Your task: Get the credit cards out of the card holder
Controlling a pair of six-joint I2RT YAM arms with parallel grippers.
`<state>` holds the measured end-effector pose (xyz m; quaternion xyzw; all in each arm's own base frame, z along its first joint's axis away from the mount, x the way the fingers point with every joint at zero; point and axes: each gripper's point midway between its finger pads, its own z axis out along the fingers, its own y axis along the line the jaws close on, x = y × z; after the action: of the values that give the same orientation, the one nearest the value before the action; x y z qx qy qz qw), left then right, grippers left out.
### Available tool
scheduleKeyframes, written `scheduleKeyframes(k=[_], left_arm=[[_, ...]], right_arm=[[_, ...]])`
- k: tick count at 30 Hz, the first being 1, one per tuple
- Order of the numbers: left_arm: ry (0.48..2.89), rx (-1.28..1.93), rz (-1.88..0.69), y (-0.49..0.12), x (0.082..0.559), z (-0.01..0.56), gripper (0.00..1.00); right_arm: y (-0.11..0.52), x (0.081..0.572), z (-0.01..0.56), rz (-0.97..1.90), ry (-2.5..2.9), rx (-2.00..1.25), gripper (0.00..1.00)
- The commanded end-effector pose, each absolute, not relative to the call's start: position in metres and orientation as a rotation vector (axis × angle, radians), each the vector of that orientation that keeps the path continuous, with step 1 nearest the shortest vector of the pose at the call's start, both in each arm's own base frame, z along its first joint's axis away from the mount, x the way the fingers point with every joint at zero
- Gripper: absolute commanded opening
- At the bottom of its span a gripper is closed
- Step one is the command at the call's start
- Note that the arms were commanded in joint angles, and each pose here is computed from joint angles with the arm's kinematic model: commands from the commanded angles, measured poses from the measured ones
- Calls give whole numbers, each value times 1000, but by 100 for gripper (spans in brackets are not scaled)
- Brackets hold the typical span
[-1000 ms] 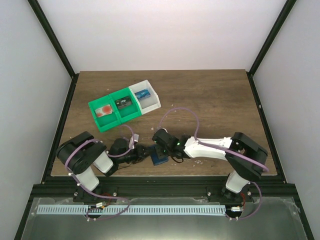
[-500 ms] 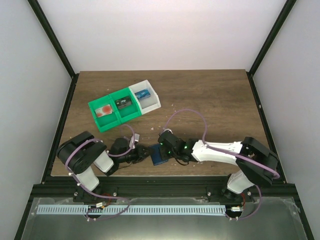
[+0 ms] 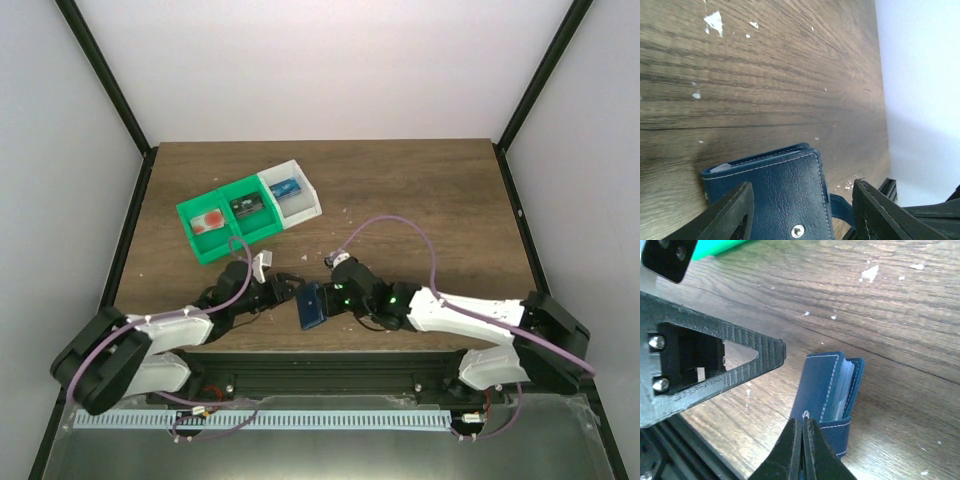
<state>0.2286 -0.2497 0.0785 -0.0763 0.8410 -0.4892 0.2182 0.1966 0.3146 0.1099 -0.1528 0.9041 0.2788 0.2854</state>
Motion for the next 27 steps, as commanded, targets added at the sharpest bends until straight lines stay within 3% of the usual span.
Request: scheduleKeyframes(k=[1, 6, 15, 27], left_arm=[[2416, -211, -1155, -226, 221, 63, 58], [2401, -167, -1231, -227, 207, 73, 65], [2314, -167, -1416, -230, 189, 91, 68], [2371, -175, -1343, -223, 186, 70, 59]], right_arm=[[325, 191, 139, 921, 2324, -397, 0], [325, 188, 148, 997, 2280, -375, 1], [336, 183, 154, 1082, 2247, -409, 0], [324, 191, 139, 983, 2296, -363, 0]])
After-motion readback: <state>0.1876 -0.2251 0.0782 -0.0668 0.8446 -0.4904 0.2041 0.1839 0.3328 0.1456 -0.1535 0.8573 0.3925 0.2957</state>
